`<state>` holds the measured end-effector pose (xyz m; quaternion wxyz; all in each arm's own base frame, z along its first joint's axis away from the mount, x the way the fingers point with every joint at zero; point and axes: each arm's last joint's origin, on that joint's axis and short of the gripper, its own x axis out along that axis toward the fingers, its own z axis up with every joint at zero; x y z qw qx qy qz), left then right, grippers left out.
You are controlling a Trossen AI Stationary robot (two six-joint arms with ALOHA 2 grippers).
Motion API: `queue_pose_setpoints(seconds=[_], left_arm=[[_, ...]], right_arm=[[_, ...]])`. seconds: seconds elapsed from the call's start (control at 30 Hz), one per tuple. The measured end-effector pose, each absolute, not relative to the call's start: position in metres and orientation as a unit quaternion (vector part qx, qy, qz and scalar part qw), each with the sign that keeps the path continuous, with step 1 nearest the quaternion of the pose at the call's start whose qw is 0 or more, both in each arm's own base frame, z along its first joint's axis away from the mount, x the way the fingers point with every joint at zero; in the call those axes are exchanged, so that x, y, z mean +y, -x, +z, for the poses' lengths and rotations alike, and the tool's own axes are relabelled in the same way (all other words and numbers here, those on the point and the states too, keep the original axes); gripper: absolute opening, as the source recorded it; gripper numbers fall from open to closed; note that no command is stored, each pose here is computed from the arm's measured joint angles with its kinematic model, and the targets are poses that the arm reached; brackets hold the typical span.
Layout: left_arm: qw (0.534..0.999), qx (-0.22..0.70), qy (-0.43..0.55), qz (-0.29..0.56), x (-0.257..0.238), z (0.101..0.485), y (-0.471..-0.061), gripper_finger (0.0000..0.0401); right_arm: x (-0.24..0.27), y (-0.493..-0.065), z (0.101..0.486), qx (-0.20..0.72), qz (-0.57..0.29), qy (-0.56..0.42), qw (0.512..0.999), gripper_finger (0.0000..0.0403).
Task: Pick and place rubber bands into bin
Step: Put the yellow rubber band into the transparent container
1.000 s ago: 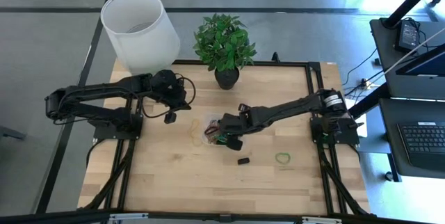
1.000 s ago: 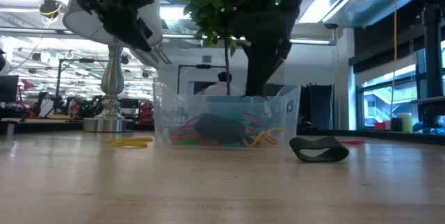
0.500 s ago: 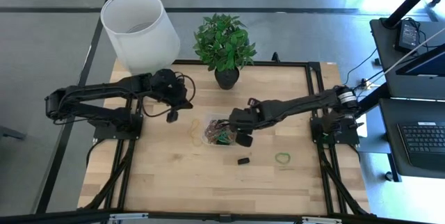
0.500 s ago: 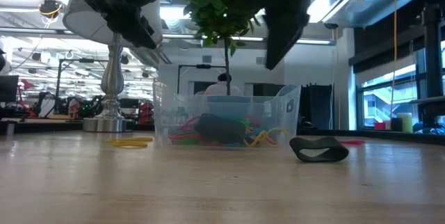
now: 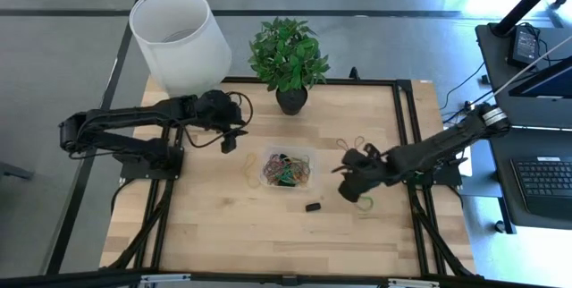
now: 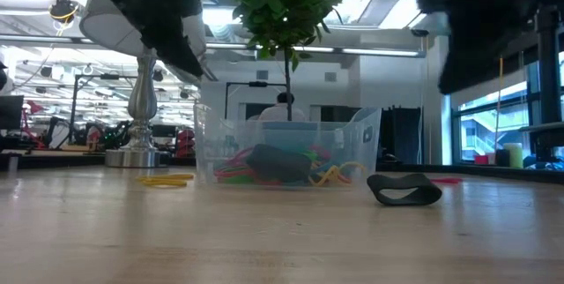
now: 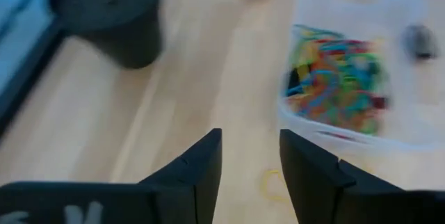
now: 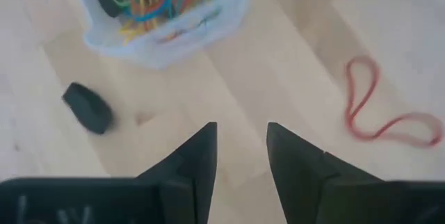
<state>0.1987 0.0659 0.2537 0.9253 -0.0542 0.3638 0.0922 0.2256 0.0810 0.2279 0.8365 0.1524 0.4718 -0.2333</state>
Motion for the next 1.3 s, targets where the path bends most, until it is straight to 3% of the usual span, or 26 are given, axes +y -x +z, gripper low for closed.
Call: queue_pose_setpoints(seconds=[0.13,0.4,0.67,0.9,1.03,1.3], left_arm=[[0.908,0.388,0.049,0.148,0.058,0.248,-0.202,0.0137],[0.859,0.486,0.020,0.158,0.016,0.206,-0.231,0.0138],[0.813,0.529,0.097,0.223,-0.003,0.153,-0.257,0.0136],[0.771,0.570,0.129,0.251,-0.007,0.119,-0.265,0.0092],[0.773,0.568,0.141,0.247,-0.014,0.120,-0.267,0.0018],[0.756,0.572,0.186,0.258,-0.031,0.172,-0.250,0.0002]], right_arm=[[0.083,-0.202,0.212,0.458,-0.225,-0.180,0.841,0.0130],[0.079,-0.182,0.203,0.466,-0.192,-0.140,0.852,0.0130],[0.076,-0.176,0.204,0.486,-0.155,-0.063,0.858,0.0130],[0.075,-0.174,0.206,0.489,-0.144,-0.049,0.859,0.0130],[0.074,-0.172,0.208,0.486,-0.143,-0.050,0.861,0.0130],[0.073,-0.169,0.211,0.487,-0.142,-0.049,0.861,0.0130]])
